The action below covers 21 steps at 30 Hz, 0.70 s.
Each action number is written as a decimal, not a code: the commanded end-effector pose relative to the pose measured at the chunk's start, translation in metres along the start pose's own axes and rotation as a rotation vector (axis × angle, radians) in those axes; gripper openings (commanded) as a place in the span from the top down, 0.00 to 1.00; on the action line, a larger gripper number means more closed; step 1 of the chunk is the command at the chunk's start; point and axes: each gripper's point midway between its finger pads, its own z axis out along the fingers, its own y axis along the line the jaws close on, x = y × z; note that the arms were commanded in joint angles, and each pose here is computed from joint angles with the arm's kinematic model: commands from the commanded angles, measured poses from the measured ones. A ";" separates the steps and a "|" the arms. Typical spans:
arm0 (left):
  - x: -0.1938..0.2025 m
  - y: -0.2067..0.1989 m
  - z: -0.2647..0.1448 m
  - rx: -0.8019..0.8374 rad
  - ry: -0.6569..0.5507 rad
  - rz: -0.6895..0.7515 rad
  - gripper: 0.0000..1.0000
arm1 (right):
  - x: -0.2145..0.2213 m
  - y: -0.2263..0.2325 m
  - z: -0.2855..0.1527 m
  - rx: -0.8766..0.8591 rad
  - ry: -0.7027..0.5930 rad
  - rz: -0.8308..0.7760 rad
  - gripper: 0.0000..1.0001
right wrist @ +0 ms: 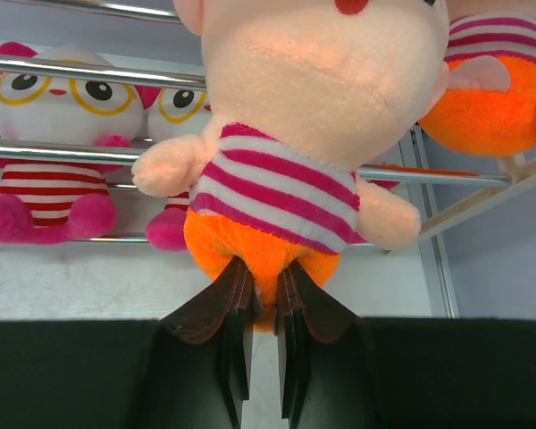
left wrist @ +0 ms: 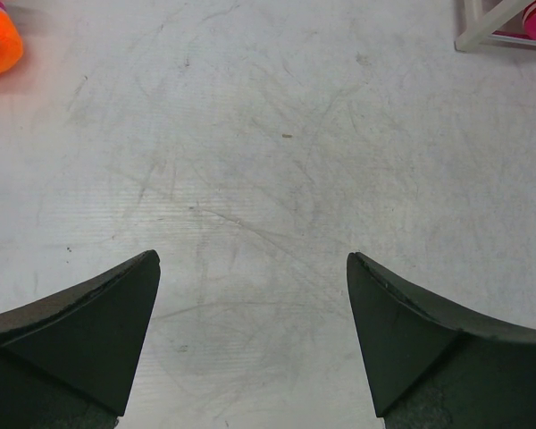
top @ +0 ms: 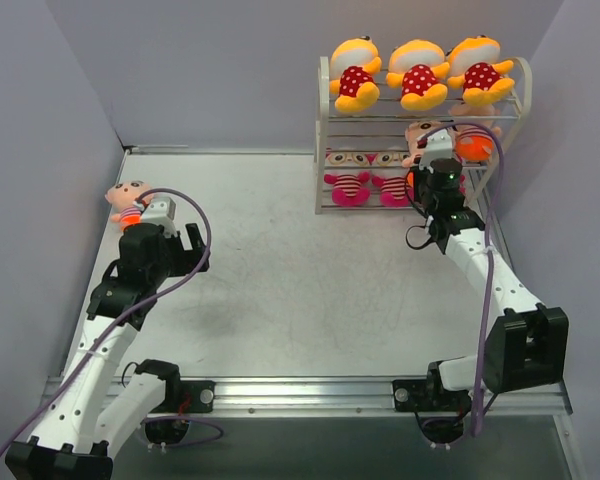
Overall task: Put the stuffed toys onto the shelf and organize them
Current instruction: Place the stuffed toy onto shelf
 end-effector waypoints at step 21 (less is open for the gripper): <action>-0.004 0.004 0.004 -0.018 0.000 0.025 0.06 | -0.054 -0.019 0.022 0.101 -0.132 -0.026 0.95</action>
